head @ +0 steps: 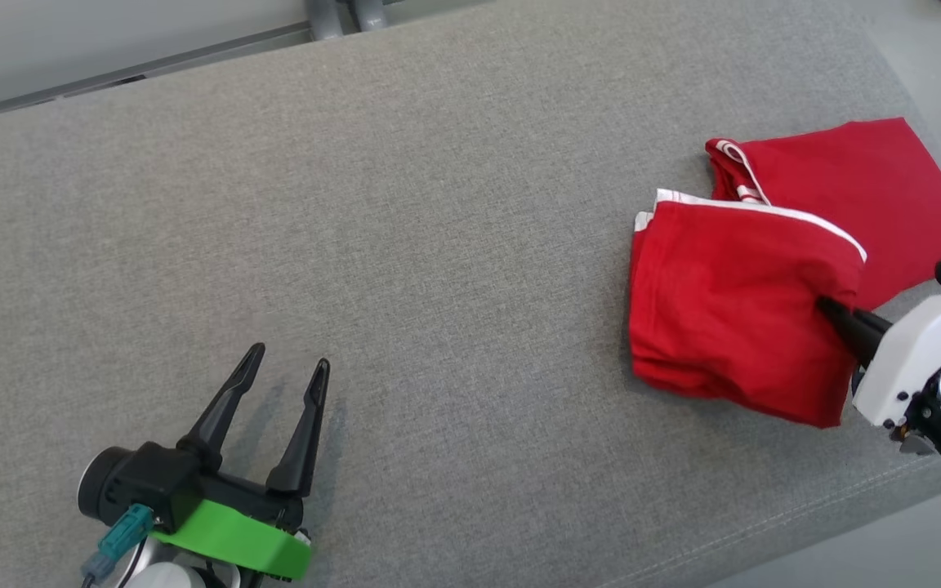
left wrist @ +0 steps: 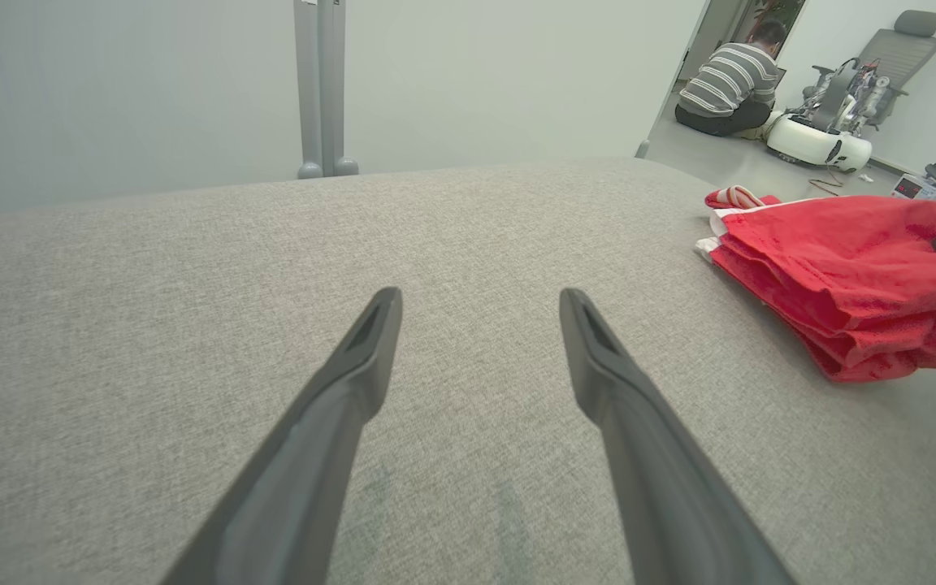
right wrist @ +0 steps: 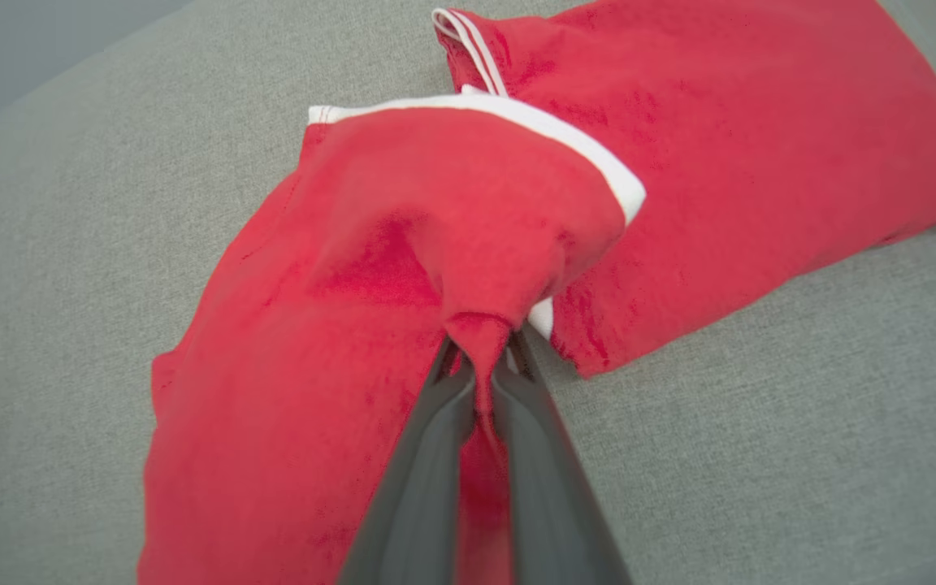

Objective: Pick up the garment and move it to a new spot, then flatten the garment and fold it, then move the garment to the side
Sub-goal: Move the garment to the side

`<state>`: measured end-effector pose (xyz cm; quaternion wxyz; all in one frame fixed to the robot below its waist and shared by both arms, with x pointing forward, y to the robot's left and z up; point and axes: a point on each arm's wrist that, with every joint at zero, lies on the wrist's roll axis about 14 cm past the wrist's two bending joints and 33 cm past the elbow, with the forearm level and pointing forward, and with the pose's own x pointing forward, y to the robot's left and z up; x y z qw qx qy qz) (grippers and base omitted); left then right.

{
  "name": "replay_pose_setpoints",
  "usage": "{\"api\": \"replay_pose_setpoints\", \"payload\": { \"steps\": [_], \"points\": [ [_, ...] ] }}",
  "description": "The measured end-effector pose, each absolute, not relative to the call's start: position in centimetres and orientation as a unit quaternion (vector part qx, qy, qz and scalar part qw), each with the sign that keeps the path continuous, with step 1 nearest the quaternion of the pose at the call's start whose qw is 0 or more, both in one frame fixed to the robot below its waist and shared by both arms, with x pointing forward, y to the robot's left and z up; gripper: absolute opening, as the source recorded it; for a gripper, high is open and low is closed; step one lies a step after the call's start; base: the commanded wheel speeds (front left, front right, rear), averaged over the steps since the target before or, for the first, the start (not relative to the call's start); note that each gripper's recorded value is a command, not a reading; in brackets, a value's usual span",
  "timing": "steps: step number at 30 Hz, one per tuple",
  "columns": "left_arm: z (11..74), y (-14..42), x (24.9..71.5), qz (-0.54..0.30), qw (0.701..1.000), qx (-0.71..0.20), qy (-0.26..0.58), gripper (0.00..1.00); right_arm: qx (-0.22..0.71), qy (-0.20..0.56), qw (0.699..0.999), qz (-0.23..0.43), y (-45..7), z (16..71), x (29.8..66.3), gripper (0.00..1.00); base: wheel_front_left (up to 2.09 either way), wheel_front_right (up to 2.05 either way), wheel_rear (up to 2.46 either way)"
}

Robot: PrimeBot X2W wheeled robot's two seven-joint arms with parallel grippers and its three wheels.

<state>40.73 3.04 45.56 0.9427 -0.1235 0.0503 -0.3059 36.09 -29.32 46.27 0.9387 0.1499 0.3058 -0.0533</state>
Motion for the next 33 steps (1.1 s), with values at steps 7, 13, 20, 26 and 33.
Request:
{"api": "replay_pose_setpoints", "payload": {
  "steps": [7,13,20,26,33],
  "points": [
    [44.1,1.9,41.6,-0.323,0.935,-0.132,0.066,1.00,0.043,0.318,0.947,-0.026,-30.0,48.6,39.6,0.00,0.00,0.00,0.00],
    [43.2,2.7,41.8,-0.307,0.936,-0.152,0.081,1.00,-0.004,0.345,0.938,-0.033,-32.4,51.2,42.3,0.00,0.00,0.00,0.00],
    [42.1,4.5,42.5,-0.284,0.943,-0.151,0.090,1.00,-0.057,0.406,0.907,-0.096,-37.6,49.6,42.7,0.00,0.00,0.00,0.00],
    [41.4,5.7,42.8,-0.267,0.947,-0.149,0.098,1.00,-0.087,0.413,0.897,-0.128,-39.7,47.1,44.0,0.37,0.00,0.00,0.00],
    [41.3,6.8,42.8,-0.242,0.953,-0.155,0.099,1.00,-0.118,0.397,0.900,-0.135,-39.8,44.8,45.3,1.00,0.00,0.00,0.00]
  ]
}}
